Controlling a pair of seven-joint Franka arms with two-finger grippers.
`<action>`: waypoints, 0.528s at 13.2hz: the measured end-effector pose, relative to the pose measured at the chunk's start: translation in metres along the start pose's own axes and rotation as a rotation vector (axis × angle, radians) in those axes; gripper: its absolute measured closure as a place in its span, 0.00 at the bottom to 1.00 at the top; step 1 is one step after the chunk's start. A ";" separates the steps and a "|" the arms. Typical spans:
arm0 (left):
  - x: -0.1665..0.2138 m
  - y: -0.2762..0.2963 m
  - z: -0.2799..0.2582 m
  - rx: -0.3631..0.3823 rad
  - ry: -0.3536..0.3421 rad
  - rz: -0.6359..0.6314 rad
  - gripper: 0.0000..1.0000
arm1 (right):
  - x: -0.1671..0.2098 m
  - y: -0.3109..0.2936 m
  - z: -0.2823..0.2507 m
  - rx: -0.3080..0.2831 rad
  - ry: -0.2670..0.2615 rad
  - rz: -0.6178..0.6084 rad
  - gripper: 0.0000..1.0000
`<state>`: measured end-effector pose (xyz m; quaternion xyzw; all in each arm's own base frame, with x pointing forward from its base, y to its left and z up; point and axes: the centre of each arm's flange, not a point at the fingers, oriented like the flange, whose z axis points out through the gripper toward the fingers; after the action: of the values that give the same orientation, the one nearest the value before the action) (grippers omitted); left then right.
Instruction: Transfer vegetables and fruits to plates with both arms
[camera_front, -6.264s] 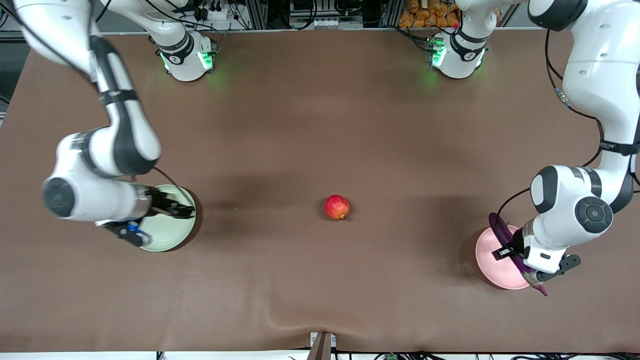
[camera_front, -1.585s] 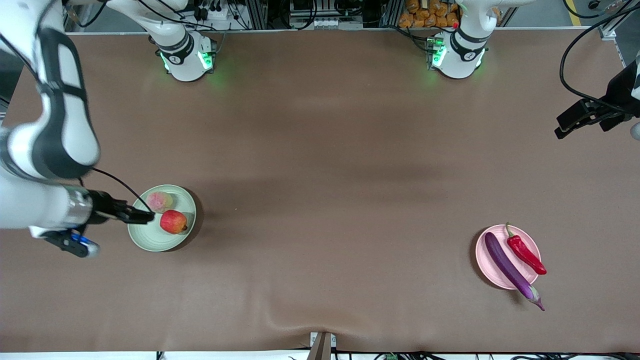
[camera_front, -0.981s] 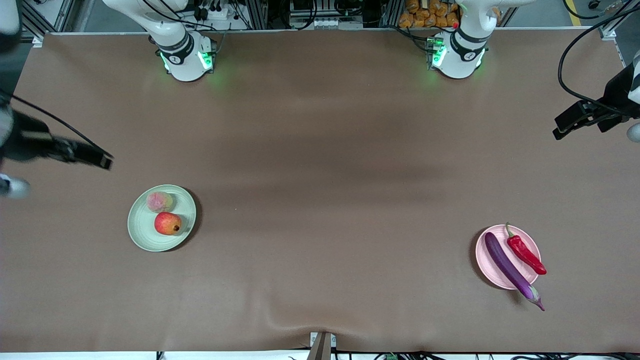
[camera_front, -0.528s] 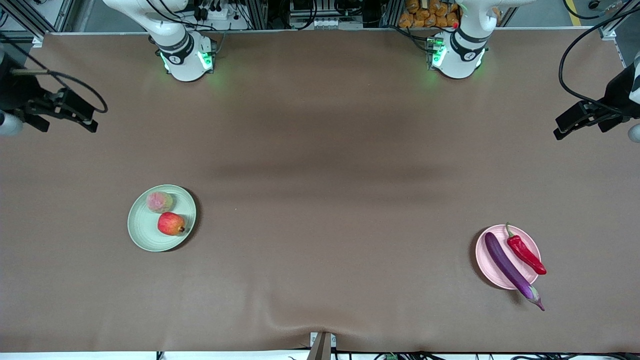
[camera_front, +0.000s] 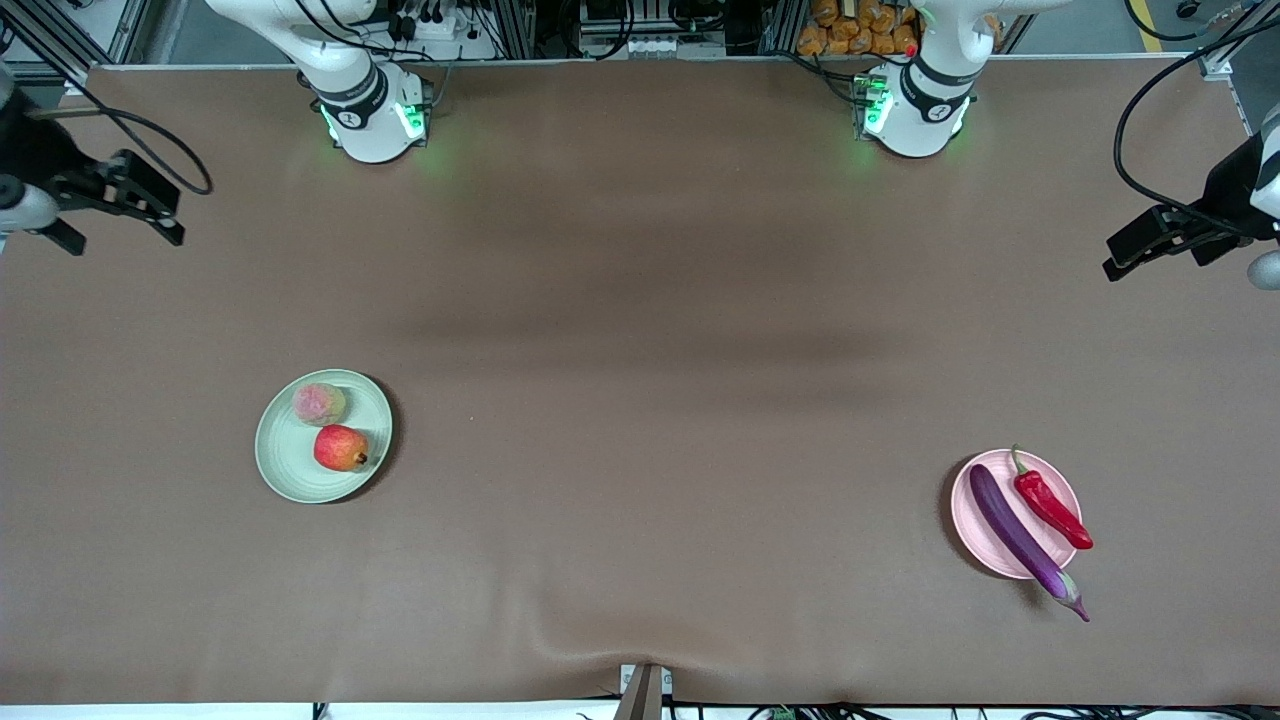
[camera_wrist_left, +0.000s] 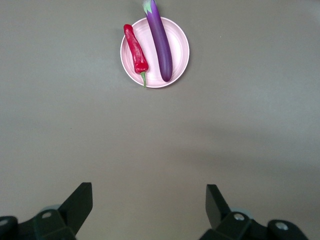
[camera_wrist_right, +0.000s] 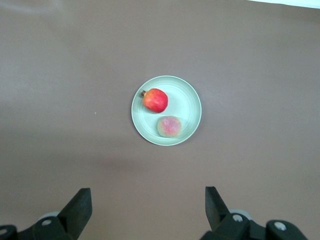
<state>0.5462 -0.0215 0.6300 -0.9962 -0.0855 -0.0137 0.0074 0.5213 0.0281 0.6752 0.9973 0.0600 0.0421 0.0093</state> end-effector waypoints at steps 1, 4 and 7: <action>0.000 0.000 0.000 0.001 -0.003 0.000 0.00 | -0.001 0.003 -0.007 0.002 -0.009 0.003 0.00; 0.000 0.000 0.000 0.001 -0.003 0.001 0.00 | -0.002 0.003 -0.012 0.006 -0.037 0.002 0.00; -0.002 0.004 0.001 0.002 -0.009 0.008 0.00 | 0.001 0.003 -0.008 0.008 -0.044 0.001 0.00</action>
<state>0.5450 -0.0259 0.6293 -0.9966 -0.0814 -0.0091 0.0080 0.5216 0.0258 0.6829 0.9980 0.0595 0.0197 0.0067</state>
